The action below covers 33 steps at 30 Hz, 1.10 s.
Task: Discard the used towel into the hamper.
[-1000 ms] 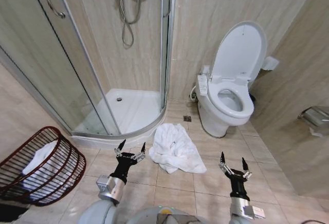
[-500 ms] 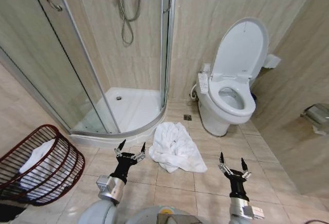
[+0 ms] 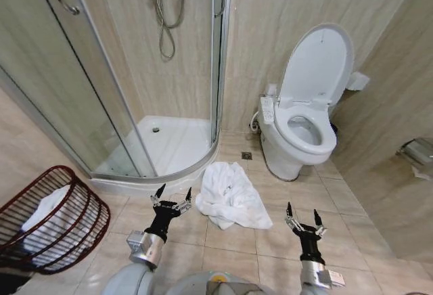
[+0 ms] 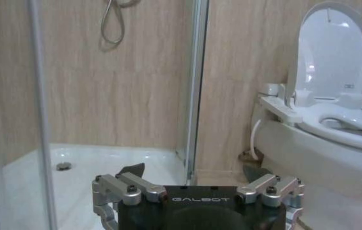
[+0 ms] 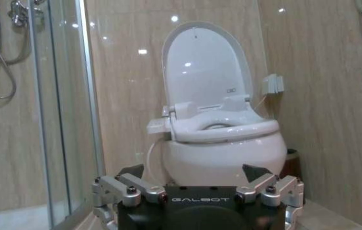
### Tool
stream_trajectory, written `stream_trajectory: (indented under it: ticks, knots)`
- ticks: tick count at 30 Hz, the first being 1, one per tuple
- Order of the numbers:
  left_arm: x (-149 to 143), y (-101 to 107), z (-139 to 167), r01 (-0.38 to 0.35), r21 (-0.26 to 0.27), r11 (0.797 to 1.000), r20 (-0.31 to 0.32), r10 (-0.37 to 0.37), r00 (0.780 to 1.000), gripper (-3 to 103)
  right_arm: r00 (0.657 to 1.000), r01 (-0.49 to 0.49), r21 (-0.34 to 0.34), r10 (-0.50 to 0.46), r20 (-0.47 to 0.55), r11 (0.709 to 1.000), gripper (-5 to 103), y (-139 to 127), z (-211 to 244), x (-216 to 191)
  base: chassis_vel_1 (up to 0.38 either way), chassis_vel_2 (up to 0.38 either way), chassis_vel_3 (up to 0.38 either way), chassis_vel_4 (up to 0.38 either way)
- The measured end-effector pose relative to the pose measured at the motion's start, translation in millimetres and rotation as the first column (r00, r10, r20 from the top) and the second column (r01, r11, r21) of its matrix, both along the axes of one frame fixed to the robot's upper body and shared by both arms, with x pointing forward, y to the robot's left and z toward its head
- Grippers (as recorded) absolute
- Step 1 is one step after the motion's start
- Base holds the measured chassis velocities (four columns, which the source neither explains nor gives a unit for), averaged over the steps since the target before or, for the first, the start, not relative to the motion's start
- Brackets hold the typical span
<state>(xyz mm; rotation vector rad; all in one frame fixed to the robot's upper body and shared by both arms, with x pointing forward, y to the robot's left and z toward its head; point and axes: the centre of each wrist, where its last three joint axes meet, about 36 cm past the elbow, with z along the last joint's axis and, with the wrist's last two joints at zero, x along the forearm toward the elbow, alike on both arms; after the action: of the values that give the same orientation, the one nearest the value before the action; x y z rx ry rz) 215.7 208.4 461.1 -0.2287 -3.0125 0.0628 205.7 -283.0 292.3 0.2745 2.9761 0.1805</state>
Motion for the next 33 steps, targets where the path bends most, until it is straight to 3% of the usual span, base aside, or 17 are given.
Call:
stream_trajectory:
  ticks: [11, 17, 33]
  knots:
    - [0.0, 0.0, 0.0, 0.000, 0.000, 1.000, 0.000, 0.000, 1.000, 100, 0.995, -0.019, -0.028, 0.022, 0.093, 0.999, 100, 0.7, -14.5, 9.8, -0.213, 0.201, 0.214, -0.205]
    - [0.0, 0.0, 0.0, 0.000, 0.000, 1.000, 0.000, 0.000, 1.000, 100, 0.995, -0.021, -0.037, 0.025, 0.095, 0.999, 100, -1.3, -19.0, 12.8, -0.159, 0.154, 0.170, -0.113]
    - [0.0, 0.0, 0.0, 0.000, 0.000, 1.000, 0.000, 0.000, 1.000, 100, 0.995, -0.046, -0.035, 0.048, 0.087, 0.998, 100, -3.9, -22.7, 24.9, 0.051, 0.019, 0.003, 0.041]
